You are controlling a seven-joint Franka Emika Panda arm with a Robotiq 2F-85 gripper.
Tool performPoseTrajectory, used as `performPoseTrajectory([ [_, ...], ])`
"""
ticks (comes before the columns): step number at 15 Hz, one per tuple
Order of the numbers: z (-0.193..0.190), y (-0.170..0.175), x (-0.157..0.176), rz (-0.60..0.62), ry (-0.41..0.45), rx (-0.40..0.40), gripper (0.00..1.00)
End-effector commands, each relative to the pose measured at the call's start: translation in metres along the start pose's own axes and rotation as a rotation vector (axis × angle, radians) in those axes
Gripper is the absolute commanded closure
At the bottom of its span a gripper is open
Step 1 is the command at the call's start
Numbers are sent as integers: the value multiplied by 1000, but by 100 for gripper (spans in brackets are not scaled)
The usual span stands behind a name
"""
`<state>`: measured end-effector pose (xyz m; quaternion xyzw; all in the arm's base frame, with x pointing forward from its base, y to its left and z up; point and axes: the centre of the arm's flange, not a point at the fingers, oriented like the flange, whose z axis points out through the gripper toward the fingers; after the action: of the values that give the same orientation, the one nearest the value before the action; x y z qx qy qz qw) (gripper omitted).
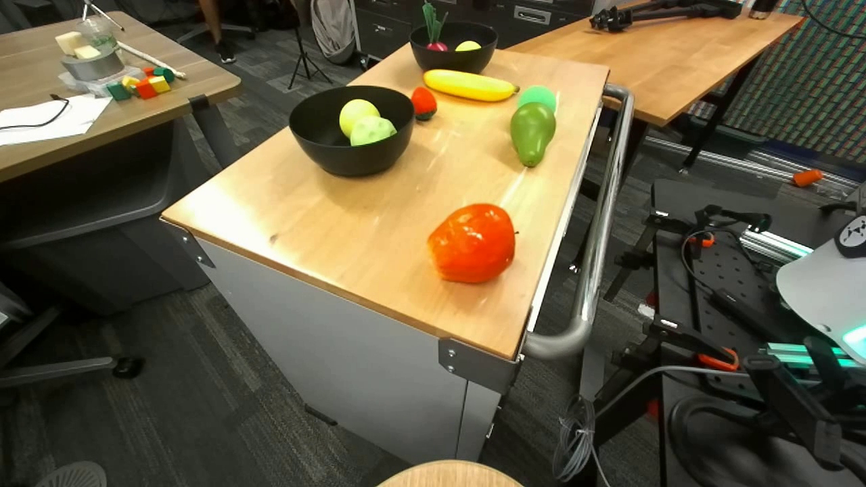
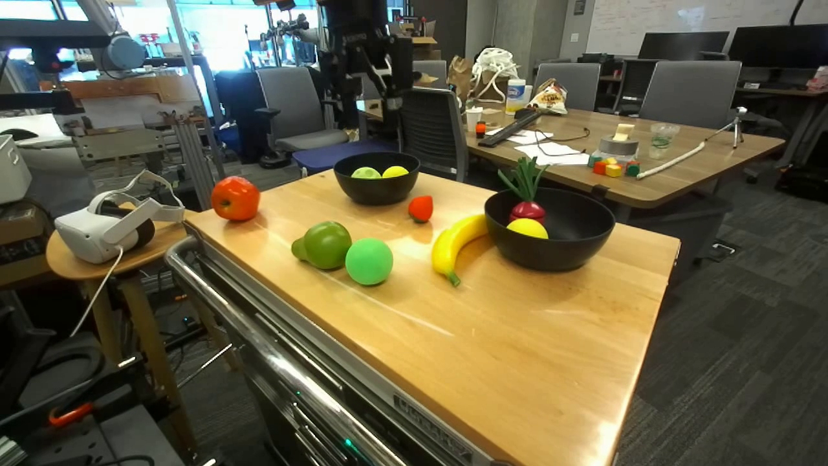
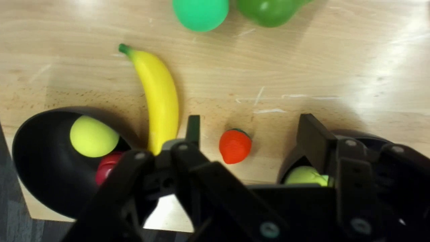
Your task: Put the fruits and vegetables in the black bowls
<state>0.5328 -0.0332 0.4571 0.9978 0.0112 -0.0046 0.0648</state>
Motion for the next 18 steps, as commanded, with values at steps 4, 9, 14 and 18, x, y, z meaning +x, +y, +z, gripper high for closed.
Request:
performPoseTrajectory([
  [4, -80, -13, -129, 229, 2, 293, 0],
  [9, -86, -11, -132, 225, -10, 315, 0],
  [14, -57, -17, -108, 195, -65, 277, 0],
  [18, -6, 9, -50, 313, -192, 308, 0],
])
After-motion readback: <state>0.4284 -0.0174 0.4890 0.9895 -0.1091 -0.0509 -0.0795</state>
